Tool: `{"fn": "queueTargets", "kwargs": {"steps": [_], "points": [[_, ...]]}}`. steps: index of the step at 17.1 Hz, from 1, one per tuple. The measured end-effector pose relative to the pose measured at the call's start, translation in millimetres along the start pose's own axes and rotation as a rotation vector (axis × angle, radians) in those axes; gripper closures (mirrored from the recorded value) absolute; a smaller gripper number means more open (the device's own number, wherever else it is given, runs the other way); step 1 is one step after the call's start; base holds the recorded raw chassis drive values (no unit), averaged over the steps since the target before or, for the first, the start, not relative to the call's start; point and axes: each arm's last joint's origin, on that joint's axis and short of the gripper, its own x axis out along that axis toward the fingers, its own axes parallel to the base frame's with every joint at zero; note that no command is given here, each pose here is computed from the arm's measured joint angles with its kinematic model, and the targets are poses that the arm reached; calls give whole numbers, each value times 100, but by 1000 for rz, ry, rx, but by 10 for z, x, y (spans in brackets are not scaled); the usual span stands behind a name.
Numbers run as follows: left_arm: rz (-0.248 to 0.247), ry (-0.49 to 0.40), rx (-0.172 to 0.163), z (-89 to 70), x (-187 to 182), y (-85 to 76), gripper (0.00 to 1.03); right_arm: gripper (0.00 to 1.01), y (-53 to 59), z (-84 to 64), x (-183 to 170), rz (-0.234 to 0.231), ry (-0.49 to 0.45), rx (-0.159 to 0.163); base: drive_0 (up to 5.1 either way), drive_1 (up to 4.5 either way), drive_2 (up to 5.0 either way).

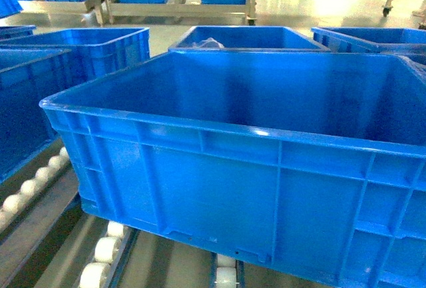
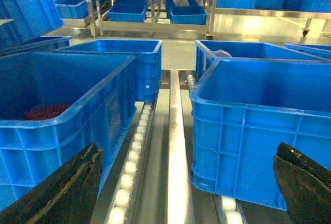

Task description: Place box next to blue box on left shelf

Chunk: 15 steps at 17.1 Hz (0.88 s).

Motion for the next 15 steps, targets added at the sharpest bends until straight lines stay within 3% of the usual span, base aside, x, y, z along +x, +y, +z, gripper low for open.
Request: {"fn": "queueTargets", "kwargs": {"steps": [15], "points": [[0, 0, 0, 0, 0, 0, 5, 3, 0, 0, 0, 0, 0, 0, 0, 0, 0]]}}
